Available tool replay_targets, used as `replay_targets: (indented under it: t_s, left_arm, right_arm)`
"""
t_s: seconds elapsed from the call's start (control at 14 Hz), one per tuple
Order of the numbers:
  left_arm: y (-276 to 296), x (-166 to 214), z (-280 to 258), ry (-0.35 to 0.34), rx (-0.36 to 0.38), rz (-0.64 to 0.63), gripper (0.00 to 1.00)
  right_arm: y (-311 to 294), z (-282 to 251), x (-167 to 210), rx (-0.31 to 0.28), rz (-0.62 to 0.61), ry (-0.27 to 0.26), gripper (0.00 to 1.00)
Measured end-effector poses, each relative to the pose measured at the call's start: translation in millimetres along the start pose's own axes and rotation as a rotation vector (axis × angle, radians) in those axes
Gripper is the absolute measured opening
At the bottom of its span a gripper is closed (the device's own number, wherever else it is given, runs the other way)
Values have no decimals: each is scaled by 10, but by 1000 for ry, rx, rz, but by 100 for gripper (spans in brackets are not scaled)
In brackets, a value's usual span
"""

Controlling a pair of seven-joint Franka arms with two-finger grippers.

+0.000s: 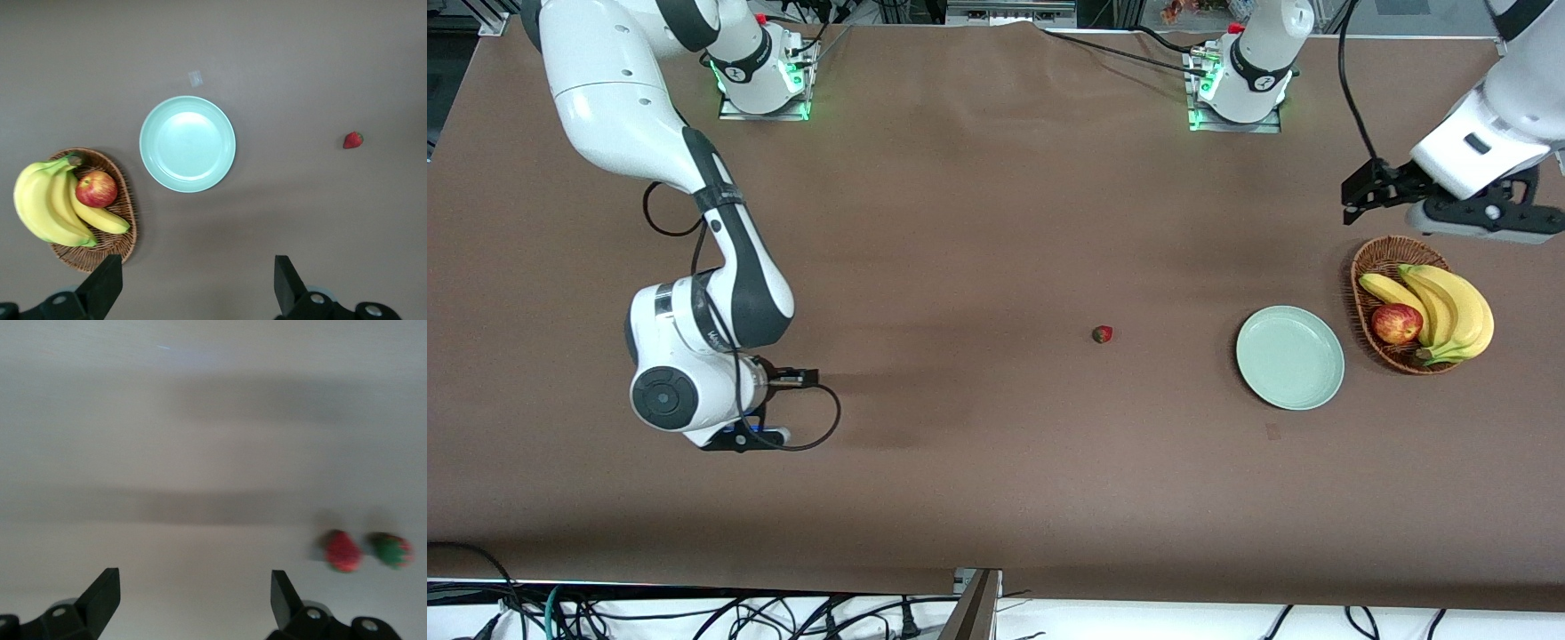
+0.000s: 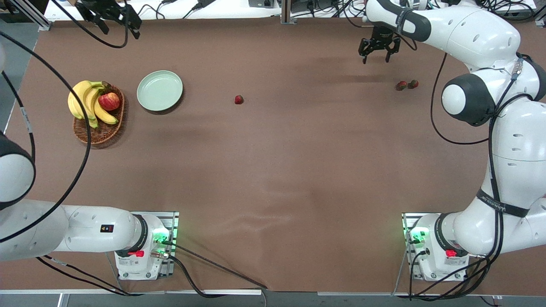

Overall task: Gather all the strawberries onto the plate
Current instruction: 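Grasp the middle strawberry with the left gripper while the right gripper returns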

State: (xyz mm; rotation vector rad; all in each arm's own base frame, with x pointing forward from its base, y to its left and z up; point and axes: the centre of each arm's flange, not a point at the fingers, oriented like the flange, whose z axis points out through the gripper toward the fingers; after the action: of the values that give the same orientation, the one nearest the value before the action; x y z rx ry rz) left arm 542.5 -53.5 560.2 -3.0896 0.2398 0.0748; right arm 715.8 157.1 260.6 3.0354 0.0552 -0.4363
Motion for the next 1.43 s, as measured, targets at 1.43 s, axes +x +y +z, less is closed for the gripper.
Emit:
replay_targets:
  t_s: [1.43]
  left_arm:
    - [2719, 1038, 3673, -136, -20, 231, 90]
  right_arm:
    - [1063, 905, -171, -19, -50, -36, 100]
